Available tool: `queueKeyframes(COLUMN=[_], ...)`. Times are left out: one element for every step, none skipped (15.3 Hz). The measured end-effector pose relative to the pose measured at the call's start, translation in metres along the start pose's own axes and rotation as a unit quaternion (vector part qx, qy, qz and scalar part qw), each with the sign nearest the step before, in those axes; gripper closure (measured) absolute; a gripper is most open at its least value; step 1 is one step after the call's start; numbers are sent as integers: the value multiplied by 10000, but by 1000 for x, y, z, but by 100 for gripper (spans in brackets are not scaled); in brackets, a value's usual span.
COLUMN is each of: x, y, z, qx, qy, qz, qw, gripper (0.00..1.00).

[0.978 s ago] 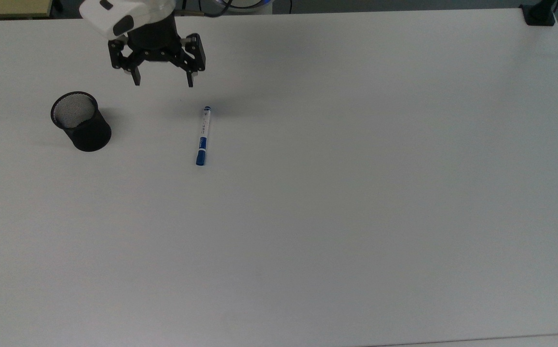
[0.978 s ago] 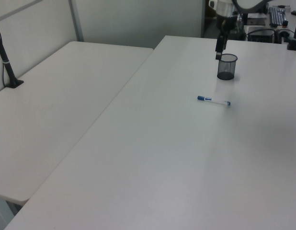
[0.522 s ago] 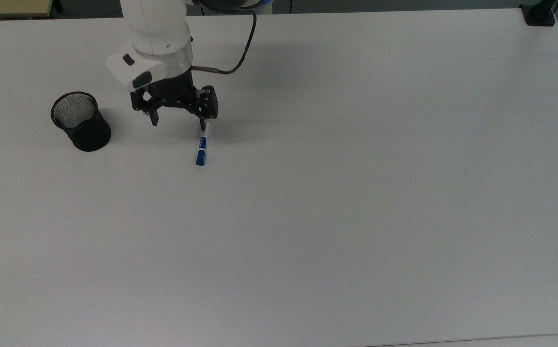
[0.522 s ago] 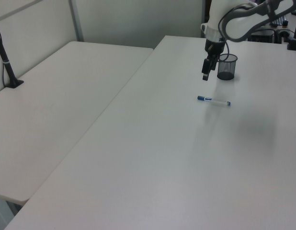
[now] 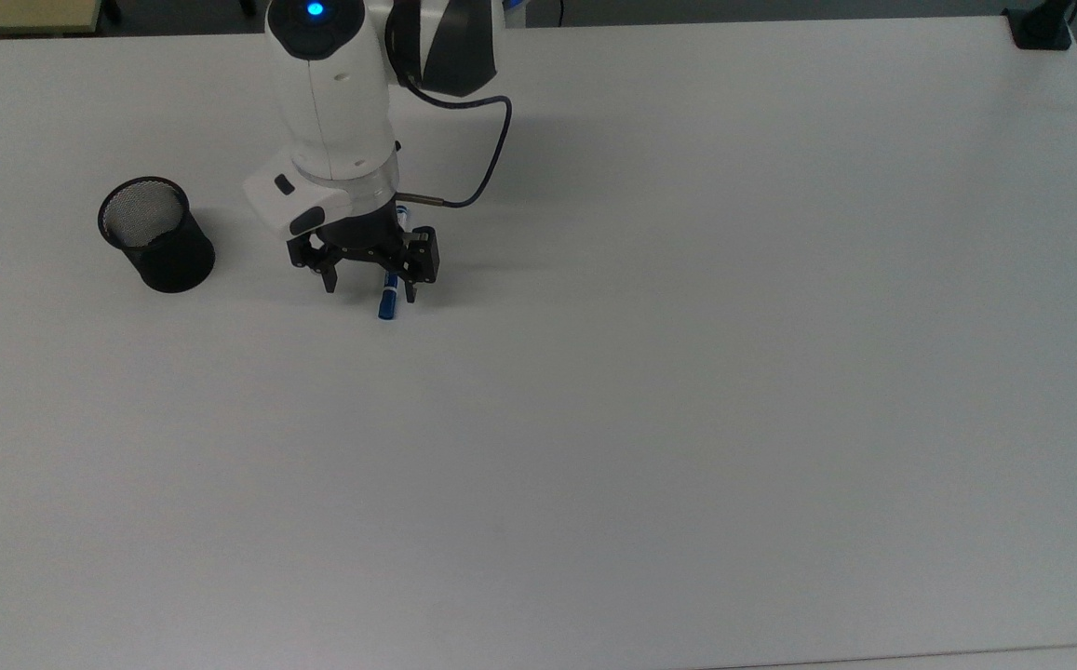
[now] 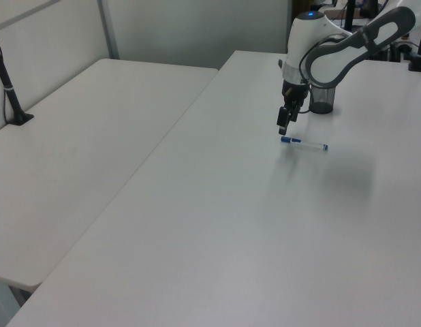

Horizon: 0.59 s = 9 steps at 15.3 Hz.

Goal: Insert the marker
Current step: 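Move the open gripper down over the blue-capped white marker, then close the gripper on the marker and lift it off the table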

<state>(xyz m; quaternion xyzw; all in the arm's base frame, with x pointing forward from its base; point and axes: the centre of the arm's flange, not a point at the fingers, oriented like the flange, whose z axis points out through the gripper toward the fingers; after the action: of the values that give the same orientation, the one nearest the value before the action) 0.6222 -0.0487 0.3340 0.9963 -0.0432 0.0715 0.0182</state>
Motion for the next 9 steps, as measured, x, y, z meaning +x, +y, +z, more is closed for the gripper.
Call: queueKeyframes(x=[0, 0, -1, -1, -1, -2, -2, -2, -2], y=[-1, -2, -2, -3, -3, -3, -4, -4, -4], z=[5, 10, 15, 18, 20, 22, 23, 24, 24], qx=[5, 9, 11, 13, 14, 14, 15, 16, 17], qy=[0, -19, -43, -67, -85, -97, -106, -111, -113], qz=[-6, -7, -11, -12, -13, -14, -14, -15, -14], qw=[10000, 10000, 10000, 10000, 10000, 10000, 9999, 9999, 9999], gripper=[10, 12, 12, 14, 15, 23, 32, 44, 56])
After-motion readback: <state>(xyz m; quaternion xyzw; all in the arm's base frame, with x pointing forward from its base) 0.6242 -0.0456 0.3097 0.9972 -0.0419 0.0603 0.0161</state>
